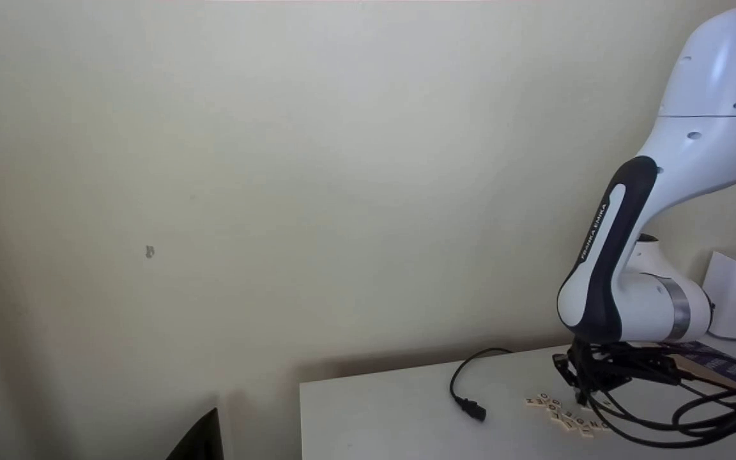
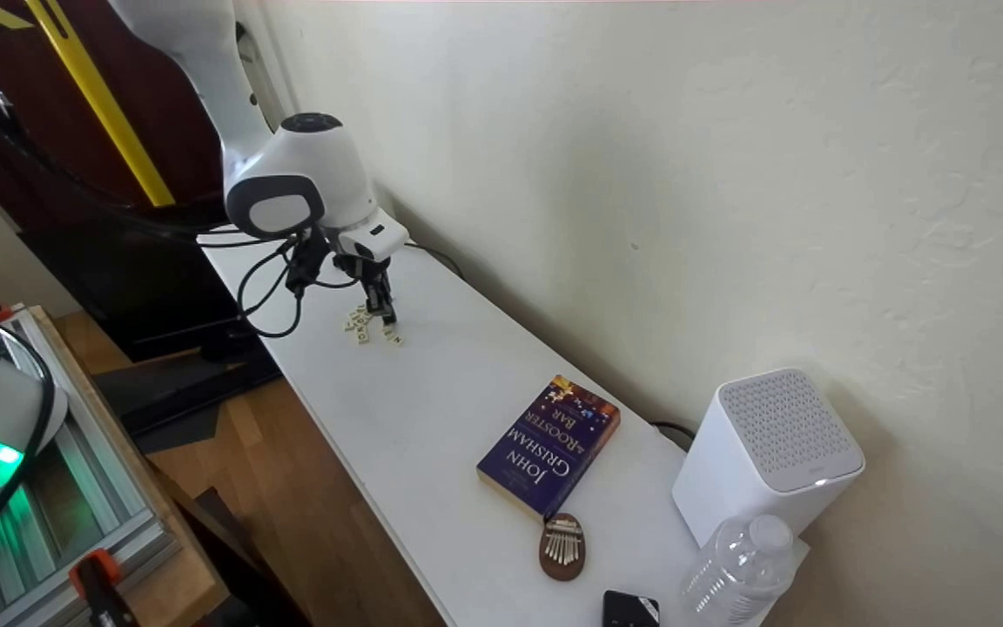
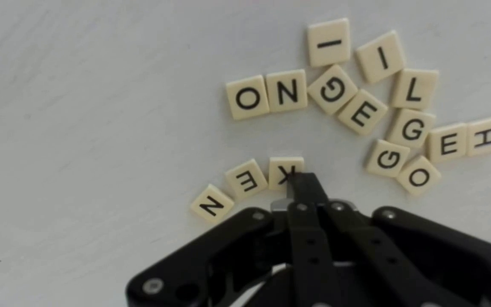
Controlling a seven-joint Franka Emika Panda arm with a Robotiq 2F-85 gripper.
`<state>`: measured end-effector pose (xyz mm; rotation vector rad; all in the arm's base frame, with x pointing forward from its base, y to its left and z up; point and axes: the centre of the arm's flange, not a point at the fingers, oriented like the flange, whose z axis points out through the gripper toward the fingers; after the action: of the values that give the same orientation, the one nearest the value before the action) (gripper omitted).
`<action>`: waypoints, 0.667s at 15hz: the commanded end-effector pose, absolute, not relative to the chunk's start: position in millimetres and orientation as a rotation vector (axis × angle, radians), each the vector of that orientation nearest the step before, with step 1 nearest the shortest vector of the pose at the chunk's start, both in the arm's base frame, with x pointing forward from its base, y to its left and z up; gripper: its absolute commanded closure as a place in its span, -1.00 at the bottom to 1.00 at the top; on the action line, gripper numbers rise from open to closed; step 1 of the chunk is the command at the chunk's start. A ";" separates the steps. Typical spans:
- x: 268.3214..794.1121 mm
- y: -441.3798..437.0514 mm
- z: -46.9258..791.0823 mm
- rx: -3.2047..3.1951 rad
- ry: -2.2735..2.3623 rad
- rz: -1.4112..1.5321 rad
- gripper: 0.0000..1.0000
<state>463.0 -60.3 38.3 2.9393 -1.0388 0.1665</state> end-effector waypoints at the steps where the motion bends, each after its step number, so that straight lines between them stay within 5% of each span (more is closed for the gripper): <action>1: 452.1 -58.0 35.6 2.970 -0.930 0.184 1.00; 10: 447.1 -53.3 32.0 3.014 -0.702 0.191 1.00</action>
<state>458.7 -54.1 37.9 2.9988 -0.8021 0.1912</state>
